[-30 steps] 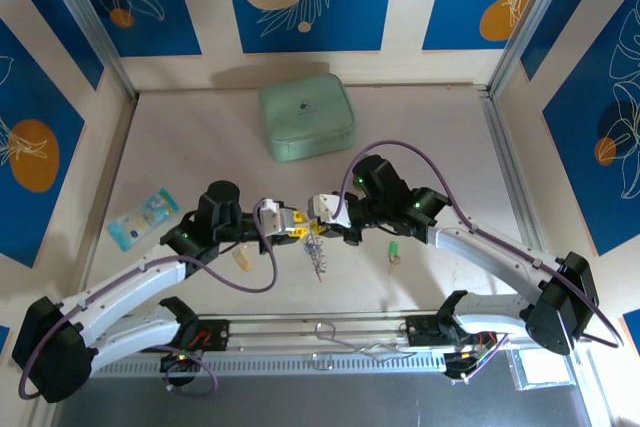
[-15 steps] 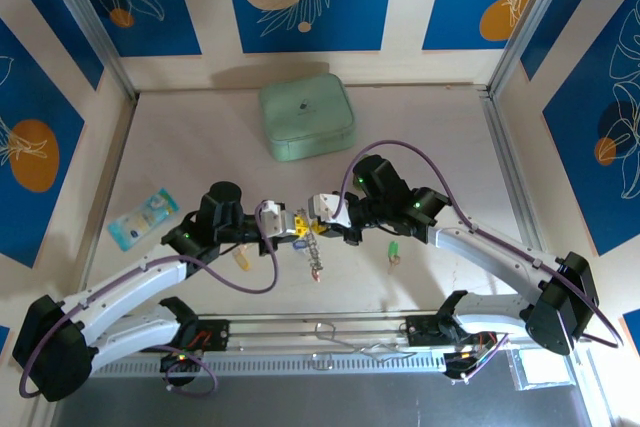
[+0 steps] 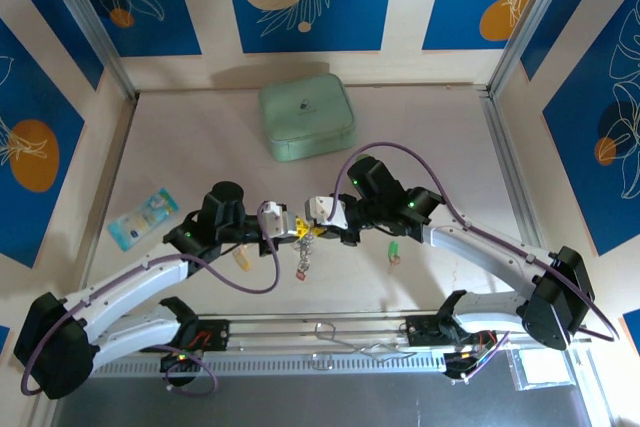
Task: Put the keys on the keyring
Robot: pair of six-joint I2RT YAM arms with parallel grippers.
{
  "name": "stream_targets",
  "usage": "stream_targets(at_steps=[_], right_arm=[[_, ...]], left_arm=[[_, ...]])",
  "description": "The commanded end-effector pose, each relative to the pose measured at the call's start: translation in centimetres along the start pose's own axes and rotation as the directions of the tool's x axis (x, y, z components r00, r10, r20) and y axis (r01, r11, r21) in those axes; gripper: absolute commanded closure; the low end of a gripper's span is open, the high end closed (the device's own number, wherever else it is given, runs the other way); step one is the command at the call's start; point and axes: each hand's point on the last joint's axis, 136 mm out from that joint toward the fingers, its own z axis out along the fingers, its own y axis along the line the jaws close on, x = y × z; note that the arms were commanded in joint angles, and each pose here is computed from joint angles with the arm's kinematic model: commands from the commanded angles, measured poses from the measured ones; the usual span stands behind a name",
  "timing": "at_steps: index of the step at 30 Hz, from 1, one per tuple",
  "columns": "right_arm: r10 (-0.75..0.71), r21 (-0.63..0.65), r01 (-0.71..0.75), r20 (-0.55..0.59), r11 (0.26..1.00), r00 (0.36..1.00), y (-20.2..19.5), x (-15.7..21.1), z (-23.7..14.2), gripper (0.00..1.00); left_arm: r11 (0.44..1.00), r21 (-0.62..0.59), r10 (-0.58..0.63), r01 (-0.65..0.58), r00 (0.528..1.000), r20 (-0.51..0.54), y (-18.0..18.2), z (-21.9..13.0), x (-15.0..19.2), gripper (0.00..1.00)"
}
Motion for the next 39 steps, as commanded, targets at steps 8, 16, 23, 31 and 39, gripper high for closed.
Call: stream_targets(at_steps=[8,16,23,31,39], right_arm=[[-0.006,0.013,0.006,0.022,1.000,1.000,-0.1,-0.5,-0.6,1.00],[0.010,0.012,-0.011,0.039,1.000,0.999,0.0,-0.2,-1.0,1.00],[0.010,0.022,-0.011,0.055,1.000,0.998,-0.2,-0.2,-0.8,1.00],[0.006,0.015,-0.007,0.060,1.000,0.998,-0.1,-0.4,-0.5,1.00],[0.006,0.007,-0.006,0.057,1.000,0.998,0.4,-0.2,-0.4,1.00]], left_arm=[[0.991,-0.123,0.055,-0.047,0.997,0.057,1.7,-1.0,-2.0,0.46],[0.794,-0.557,-0.175,0.243,0.969,0.173,7.5,-7.0,-2.4,0.36],[0.306,-0.752,-0.665,0.584,0.696,0.270,8.0,-10.5,7.8,0.40],[-0.106,-0.837,-0.919,0.537,0.268,0.288,1.9,-11.8,17.5,0.39],[-0.273,-0.843,-0.915,0.464,0.147,0.377,0.4,-12.9,20.7,0.44]])
